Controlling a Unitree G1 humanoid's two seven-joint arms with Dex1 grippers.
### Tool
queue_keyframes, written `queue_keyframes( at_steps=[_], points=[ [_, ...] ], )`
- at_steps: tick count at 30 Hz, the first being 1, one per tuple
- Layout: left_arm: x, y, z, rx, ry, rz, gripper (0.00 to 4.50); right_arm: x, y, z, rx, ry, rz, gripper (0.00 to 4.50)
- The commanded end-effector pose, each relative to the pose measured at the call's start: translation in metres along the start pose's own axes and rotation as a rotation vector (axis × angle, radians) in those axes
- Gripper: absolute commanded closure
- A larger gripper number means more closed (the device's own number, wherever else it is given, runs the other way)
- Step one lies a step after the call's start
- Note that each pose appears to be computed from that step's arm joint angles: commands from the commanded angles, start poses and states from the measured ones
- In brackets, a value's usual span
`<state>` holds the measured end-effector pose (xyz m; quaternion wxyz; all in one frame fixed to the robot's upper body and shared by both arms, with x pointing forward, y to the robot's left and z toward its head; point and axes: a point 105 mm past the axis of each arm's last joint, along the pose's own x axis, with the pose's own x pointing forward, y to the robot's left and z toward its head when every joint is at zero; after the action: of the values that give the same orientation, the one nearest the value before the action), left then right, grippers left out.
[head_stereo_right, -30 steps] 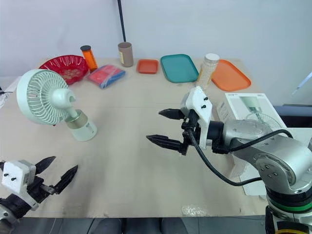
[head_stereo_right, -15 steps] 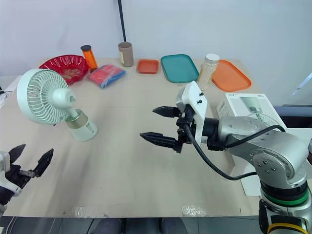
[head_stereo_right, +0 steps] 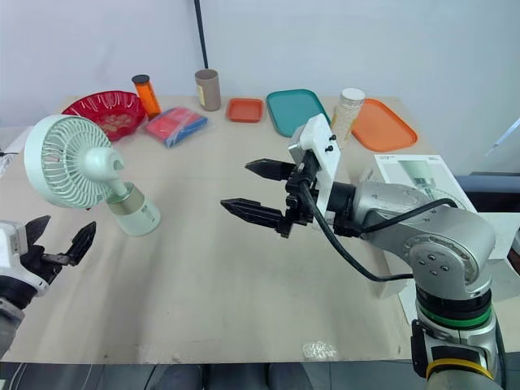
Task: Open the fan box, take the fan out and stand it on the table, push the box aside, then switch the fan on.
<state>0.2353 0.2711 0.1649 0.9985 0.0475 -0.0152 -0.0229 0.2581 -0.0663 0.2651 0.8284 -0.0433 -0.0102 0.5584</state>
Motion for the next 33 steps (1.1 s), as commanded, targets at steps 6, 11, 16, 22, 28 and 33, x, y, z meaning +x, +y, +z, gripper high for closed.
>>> queue_keyframes(
  at_steps=[6, 11, 16, 22, 28, 33],
  points=[
    [0.009, 0.001, 0.013, 0.037, -0.042, -0.003, 0.0, 0.008, 0.003, 0.017, -0.037, -0.064, 0.01, 0.17],
    [0.018, -0.001, 0.017, 0.04, -0.061, -0.016, 0.0, 0.01, 0.003, 0.016, -0.04, -0.063, 0.011, 0.17],
    [0.023, -0.001, 0.024, 0.019, -0.087, -0.012, 0.0, 0.009, 0.005, 0.014, -0.043, -0.058, 0.011, 0.17],
    [0.03, -0.005, 0.038, -0.007, -0.141, -0.025, 0.0, 0.009, 0.006, 0.011, -0.039, -0.05, 0.015, 0.17],
    [0.03, -0.011, 0.045, -0.007, -0.165, -0.041, 0.0, 0.01, 0.007, 0.008, -0.034, -0.045, 0.017, 0.17],
    [0.029, -0.01, 0.044, 0.003, -0.158, -0.029, 1.5, 0.01, 0.006, 0.006, -0.034, -0.037, 0.017, 0.0]
  ],
)
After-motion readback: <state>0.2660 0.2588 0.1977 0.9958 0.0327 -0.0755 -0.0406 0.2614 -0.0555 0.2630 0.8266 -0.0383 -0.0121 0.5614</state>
